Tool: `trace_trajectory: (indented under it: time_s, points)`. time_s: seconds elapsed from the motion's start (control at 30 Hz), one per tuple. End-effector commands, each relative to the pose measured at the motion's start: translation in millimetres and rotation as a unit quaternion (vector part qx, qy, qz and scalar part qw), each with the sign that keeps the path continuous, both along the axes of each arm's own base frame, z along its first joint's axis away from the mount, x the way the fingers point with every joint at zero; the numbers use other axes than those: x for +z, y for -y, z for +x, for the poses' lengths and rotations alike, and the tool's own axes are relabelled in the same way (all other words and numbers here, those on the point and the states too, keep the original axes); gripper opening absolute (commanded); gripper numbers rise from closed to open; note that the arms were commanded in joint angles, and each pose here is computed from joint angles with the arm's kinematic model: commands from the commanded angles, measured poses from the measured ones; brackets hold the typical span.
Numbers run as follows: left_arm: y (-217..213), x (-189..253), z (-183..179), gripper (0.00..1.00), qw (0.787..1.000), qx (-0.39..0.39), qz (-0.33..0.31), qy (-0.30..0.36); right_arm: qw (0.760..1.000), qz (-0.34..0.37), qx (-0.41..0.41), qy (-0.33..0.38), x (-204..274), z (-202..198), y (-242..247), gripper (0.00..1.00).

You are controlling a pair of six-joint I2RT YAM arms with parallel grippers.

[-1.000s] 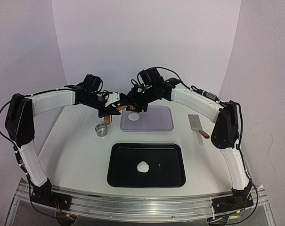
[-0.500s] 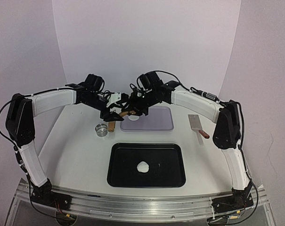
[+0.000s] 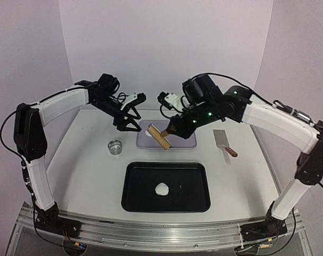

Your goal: Roll out the dumpling wrappers from the dough

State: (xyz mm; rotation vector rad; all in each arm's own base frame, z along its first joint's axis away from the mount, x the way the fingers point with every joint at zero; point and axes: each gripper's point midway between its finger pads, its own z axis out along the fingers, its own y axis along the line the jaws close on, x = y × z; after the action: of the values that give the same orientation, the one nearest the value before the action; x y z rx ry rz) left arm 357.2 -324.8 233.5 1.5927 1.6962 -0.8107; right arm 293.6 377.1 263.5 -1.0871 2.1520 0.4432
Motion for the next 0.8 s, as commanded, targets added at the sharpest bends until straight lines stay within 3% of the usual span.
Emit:
trace_trajectory:
  time_s: [0.0, 0.2, 0.37, 0.63, 0.77]
  points:
    - [6, -76, -5, 0.78, 0.993, 0.016, 0.105, -0.057, 0.962, -0.207, 0.122, 0.133, -27, -38, 44, 0.0]
    - [35, -129, -15, 0.81, 0.988, -0.017, 0.152, -0.028, 0.93, -0.248, 0.213, 0.171, -42, -93, 41, 0.0]
    - [49, -170, -15, 0.8, 0.983, -0.029, 0.181, -0.012, 0.897, -0.302, 0.253, 0.201, -64, -113, 31, 0.0]
    - [63, -211, -42, 0.73, 0.976, -0.071, 0.207, -0.011, 0.897, -0.31, 0.238, 0.206, -75, -114, 18, 0.0]
    - [65, -227, -48, 0.64, 0.974, -0.07, 0.213, -0.023, 0.9, -0.307, 0.243, 0.193, -86, -119, 12, 0.0]
